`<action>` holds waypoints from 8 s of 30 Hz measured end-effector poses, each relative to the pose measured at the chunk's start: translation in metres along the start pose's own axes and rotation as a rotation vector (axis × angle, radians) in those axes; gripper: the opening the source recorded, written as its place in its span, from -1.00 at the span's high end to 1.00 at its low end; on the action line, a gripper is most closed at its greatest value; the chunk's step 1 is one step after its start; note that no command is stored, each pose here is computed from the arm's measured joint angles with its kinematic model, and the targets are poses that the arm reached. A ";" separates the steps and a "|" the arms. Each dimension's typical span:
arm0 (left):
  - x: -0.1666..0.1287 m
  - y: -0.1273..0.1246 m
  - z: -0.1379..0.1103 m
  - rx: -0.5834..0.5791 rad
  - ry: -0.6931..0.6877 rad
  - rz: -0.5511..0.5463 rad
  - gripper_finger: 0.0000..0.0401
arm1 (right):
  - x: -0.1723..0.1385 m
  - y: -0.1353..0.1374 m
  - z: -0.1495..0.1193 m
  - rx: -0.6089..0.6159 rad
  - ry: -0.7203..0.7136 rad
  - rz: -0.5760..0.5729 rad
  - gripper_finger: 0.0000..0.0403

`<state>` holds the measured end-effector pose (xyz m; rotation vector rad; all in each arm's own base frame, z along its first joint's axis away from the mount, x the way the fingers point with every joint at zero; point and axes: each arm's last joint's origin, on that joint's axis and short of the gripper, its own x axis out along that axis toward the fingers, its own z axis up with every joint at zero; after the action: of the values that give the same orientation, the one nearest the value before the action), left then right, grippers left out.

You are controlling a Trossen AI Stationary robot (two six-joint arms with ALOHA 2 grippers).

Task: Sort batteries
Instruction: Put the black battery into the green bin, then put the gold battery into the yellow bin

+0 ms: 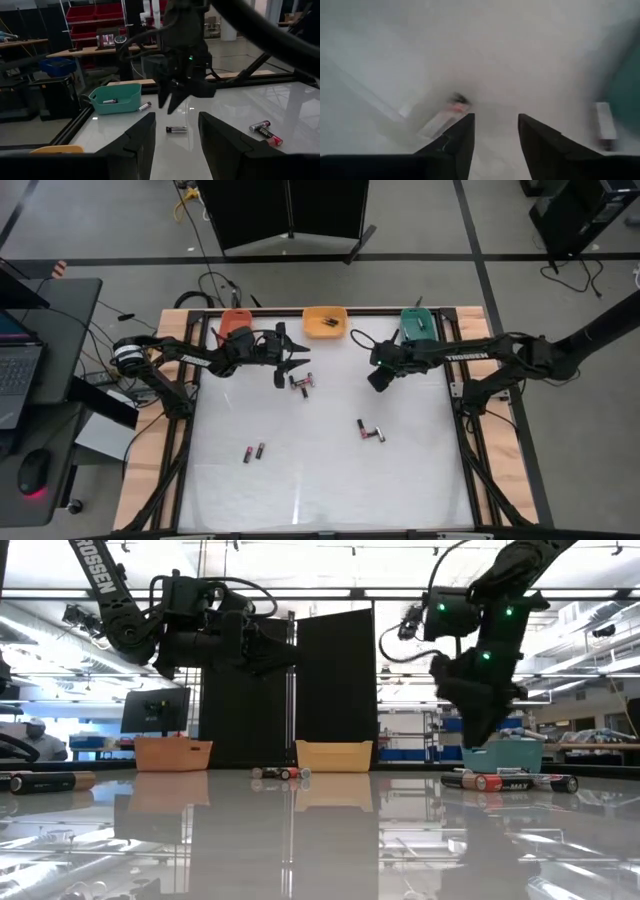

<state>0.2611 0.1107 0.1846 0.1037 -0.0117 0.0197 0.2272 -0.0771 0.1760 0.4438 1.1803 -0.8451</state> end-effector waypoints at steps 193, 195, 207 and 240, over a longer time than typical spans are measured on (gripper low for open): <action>0.062 -0.018 -0.024 0.610 1.296 -0.507 0.18 | -0.036 -0.035 0.000 -0.237 -0.389 0.249 0.91; 0.062 -0.019 -0.026 0.609 1.303 -0.517 0.18 | -0.036 -0.035 0.000 -0.239 -0.392 0.254 0.90; 0.064 -0.024 -0.033 0.598 1.332 -0.543 0.30 | -0.037 -0.033 0.000 -0.253 -0.395 0.268 0.90; 0.030 0.015 0.049 0.076 1.211 0.025 0.77 | -0.041 -0.025 0.001 -0.263 -0.442 0.300 0.90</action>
<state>0.2899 0.1210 0.2352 0.1544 1.1986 0.1056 0.2029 -0.0799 0.2174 0.1954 0.7749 -0.4848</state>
